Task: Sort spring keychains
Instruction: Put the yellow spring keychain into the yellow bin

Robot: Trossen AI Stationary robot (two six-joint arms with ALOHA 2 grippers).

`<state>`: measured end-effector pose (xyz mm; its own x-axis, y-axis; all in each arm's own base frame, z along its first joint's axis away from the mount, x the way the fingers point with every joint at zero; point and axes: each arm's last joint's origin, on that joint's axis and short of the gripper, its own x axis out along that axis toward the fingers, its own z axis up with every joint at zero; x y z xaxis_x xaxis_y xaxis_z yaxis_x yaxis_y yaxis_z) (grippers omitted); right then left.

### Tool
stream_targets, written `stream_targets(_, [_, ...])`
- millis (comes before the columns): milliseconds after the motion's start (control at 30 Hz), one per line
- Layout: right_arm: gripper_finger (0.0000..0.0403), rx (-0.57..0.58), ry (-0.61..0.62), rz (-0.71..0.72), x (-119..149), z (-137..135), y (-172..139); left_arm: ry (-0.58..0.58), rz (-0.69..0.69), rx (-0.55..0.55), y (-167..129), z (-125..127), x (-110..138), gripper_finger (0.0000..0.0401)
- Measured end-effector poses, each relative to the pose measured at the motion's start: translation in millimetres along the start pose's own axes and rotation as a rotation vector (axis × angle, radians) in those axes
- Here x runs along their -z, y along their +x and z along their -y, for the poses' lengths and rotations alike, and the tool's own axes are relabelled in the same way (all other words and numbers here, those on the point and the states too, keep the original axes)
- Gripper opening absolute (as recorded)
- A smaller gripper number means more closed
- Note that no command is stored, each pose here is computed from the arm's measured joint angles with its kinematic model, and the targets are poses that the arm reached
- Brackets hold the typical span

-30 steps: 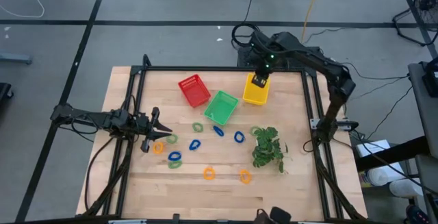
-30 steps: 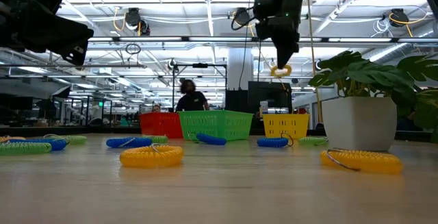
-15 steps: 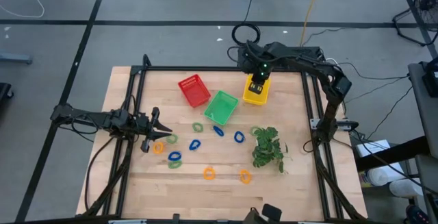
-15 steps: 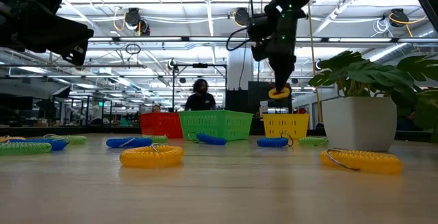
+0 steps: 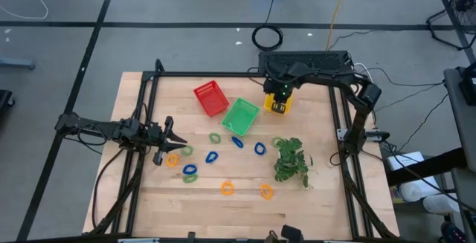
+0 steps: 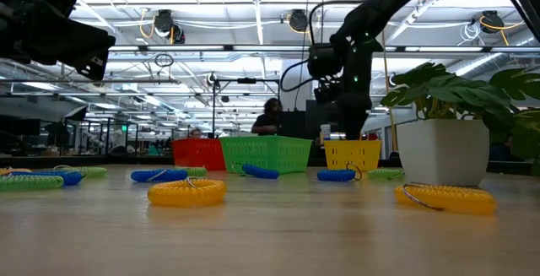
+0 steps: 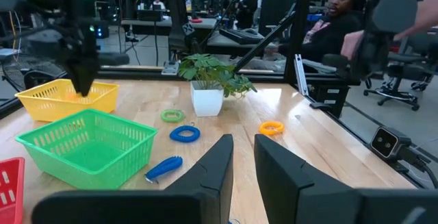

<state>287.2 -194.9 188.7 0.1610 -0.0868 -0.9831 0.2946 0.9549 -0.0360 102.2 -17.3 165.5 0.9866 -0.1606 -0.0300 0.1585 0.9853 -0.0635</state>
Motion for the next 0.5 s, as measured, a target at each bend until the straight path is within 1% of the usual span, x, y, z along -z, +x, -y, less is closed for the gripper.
stream_targets(100, [0.0,0.003,-0.008,0.012,3,-2,9,0.0,0.0,0.0,0,0,0,0.0067])
stream_targets(267, [0.0003,0.096,-0.097,-0.012,4,-8,14,0.0,0.0,0.0,0,0,0,0.0067])
stream_targets(367, [0.0021,0.125,-0.157,-0.019,3,-11,15,0.0,-0.001,0.0,0,0,0,0.0067])
stream_targets(500, [0.0055,0.123,-0.173,-0.007,2,-12,15,0.0,0.0,0.0,0,0,0,0.0067])
